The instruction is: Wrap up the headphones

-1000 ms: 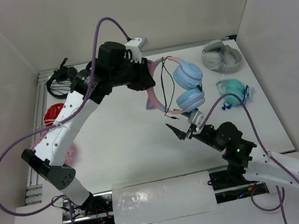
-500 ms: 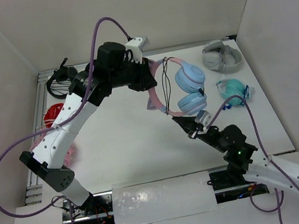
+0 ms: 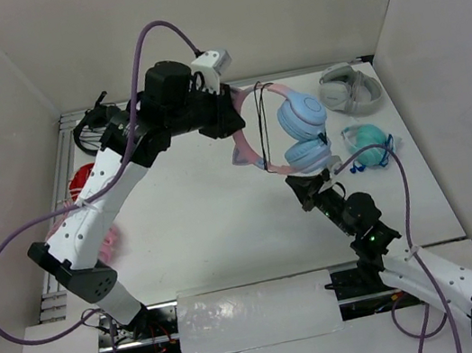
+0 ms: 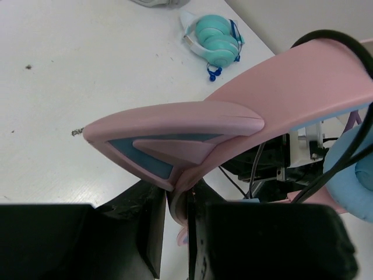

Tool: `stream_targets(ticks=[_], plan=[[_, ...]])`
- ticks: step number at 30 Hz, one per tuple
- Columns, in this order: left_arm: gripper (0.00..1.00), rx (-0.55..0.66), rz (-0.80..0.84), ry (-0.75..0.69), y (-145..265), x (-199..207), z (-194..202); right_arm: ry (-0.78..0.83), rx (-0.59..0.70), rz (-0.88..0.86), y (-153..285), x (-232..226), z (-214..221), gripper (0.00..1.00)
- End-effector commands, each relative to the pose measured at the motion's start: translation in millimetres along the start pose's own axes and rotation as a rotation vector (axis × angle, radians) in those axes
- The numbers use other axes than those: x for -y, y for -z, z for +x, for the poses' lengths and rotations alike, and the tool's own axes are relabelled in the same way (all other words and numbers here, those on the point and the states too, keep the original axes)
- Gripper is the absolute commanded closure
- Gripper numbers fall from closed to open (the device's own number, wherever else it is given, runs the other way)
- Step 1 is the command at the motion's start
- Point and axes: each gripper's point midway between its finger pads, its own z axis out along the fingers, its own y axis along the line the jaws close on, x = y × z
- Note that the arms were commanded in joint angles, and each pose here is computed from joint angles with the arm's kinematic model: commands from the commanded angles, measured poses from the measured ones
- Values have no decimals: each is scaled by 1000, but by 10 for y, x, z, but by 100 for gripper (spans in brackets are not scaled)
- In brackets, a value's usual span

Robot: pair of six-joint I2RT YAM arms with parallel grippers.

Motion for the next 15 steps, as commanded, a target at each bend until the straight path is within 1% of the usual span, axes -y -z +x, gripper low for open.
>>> stream_targets(ticks=[1,3,5,8,9,11,13,14,15], plan=[[100,177,109,-22,497,345,-484,-112,-59,97,-31,202,152,100],[100,180,105,-26,527,335,-486,-139,-100,105,-57,239,233,100],[100,174,106,-31,516,326,-452,-150,-107,129,-89,305,217,100],[100,155,133,-56,490,338,-355,-132,-125,92,-144,259,179,100],[100,129,159,-72,444,358,-266,-117,-132,76,-176,235,126,100],[100,106,160,-82,392,324,-173,-89,-132,57,-194,214,53,100],[100,64,136,-90,240,209,-4,-55,-147,64,-213,254,-24,100],[100,33,116,-87,152,133,109,-51,-143,71,-244,277,-133,100],[100,16,112,-92,108,101,174,-64,-201,86,-218,314,-60,100]])
